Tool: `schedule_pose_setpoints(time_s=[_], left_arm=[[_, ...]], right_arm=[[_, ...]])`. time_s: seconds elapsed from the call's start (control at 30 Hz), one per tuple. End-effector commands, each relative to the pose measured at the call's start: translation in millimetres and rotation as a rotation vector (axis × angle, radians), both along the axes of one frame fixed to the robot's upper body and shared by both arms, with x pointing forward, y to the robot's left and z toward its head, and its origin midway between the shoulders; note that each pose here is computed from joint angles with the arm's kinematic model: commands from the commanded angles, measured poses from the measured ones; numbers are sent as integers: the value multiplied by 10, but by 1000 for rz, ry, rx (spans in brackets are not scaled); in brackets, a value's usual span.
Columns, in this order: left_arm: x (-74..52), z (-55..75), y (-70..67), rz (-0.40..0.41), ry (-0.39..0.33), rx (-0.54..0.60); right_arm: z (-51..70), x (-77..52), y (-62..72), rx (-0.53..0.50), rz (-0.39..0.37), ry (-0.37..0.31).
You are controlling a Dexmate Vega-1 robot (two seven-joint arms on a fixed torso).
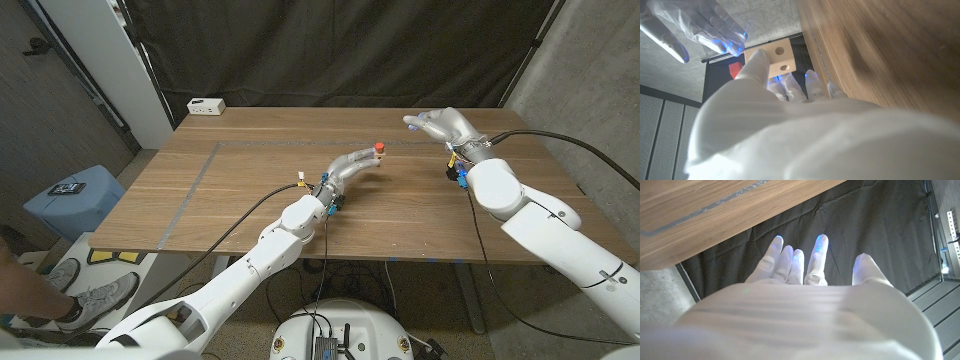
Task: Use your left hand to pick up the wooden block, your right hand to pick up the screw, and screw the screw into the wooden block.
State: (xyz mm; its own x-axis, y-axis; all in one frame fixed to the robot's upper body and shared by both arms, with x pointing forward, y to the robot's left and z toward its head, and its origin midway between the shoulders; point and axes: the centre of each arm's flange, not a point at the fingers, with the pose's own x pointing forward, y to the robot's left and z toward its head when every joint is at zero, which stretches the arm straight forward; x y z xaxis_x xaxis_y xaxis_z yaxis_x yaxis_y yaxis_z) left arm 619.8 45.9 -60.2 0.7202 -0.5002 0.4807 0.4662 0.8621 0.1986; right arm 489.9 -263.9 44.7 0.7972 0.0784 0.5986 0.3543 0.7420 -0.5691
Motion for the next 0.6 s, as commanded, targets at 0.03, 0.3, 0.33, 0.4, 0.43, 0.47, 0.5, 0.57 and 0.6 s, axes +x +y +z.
schedule_pose_setpoints(time_s=[0.03,0.3,0.33,0.4,0.43,0.47,0.5,0.57,0.6], left_arm=[[66,97,-52,-28,28,18],[119,139,-58,-37,47,27],[124,142,-57,-38,48,27],[133,147,-52,-41,52,28],[136,150,-48,-42,53,28],[140,152,-43,-41,54,29],[144,154,-38,-41,56,30],[151,161,-27,-42,58,33],[155,165,-22,-44,59,35]], right_arm=[[-62,52,-96,127,46,6],[-100,106,-125,181,81,20],[-104,113,-128,192,83,23],[-110,125,-131,200,85,25],[-111,130,-132,204,87,26],[-114,135,-134,211,90,25],[-115,137,-135,214,91,24],[-119,149,-135,229,92,24],[-120,153,-134,227,96,21]])
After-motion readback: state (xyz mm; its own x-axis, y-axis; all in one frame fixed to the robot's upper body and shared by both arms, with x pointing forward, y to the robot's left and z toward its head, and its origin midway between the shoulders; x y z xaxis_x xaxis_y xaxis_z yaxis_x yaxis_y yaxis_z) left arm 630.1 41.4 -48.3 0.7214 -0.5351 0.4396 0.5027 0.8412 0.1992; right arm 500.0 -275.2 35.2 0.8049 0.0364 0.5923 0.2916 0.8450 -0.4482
